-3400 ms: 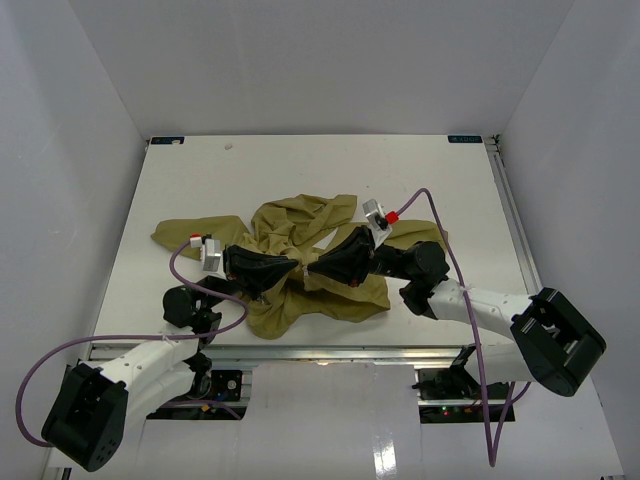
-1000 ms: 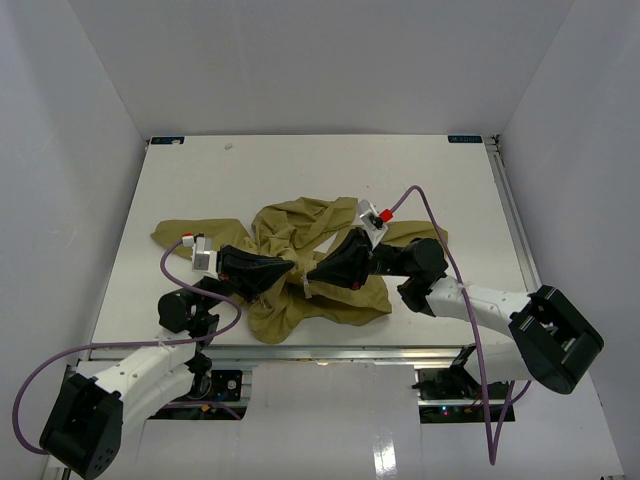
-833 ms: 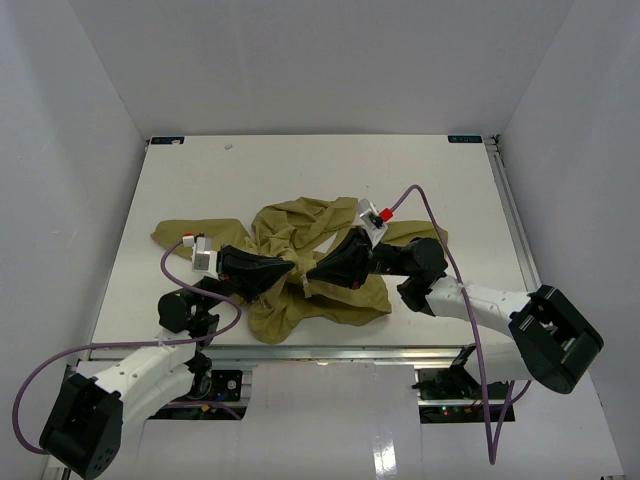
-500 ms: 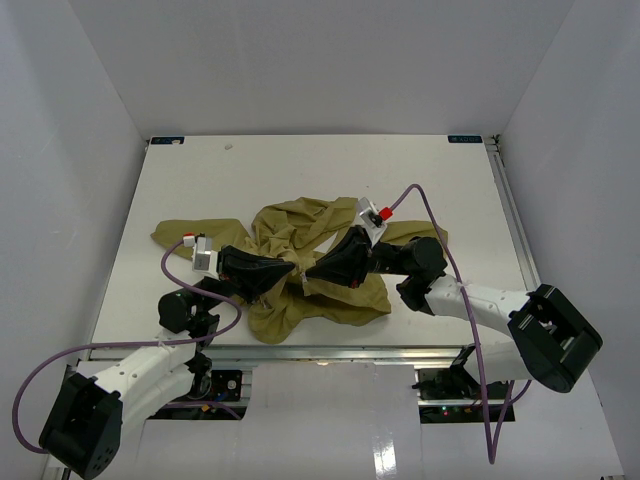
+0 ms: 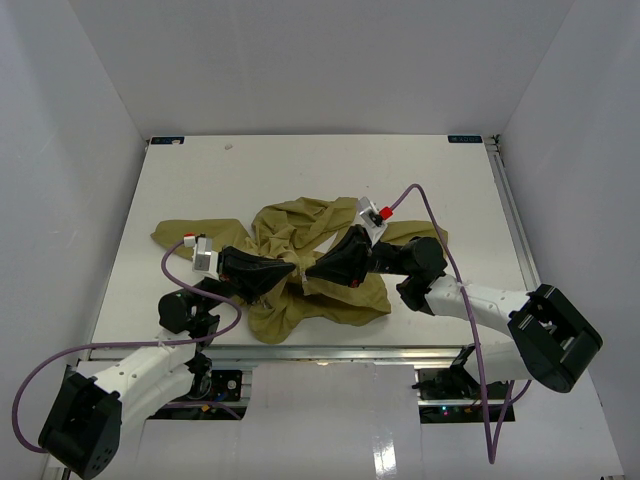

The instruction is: Zip up the jacket

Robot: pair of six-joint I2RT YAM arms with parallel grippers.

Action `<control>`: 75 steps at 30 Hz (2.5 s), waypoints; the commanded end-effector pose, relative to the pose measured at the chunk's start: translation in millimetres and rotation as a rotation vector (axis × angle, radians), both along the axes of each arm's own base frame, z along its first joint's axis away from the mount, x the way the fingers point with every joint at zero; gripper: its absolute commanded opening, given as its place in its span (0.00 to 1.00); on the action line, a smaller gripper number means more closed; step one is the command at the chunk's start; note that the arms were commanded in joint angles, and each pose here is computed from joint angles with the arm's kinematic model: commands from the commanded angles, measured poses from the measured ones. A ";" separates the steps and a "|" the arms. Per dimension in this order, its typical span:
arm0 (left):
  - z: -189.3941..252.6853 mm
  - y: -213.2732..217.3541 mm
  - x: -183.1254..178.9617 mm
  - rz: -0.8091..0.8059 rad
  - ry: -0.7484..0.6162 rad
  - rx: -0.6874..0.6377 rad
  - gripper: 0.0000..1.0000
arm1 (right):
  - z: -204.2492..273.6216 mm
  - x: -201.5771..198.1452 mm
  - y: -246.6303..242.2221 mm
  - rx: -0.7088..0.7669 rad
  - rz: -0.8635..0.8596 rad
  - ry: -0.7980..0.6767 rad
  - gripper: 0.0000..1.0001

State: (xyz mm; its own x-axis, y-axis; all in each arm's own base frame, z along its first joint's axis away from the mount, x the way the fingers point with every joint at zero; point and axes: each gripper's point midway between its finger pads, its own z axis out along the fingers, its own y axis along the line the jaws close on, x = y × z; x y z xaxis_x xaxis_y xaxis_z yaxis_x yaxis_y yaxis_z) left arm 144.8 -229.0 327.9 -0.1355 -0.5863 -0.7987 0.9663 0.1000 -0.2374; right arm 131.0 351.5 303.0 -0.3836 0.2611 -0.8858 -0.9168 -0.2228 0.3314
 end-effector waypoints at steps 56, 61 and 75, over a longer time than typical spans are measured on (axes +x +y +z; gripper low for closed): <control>71.3 35.9 -63.6 0.031 -0.479 -0.252 0.00 | 57.2 -22.1 -20.4 0.230 0.020 -0.218 0.08; 69.3 35.0 -62.3 0.034 -0.478 -0.247 0.00 | 60.9 -23.5 -21.9 0.237 0.018 -0.221 0.08; 65.5 35.1 -62.6 0.045 -0.488 -0.238 0.00 | 61.8 -22.3 -21.5 0.238 0.016 -0.221 0.08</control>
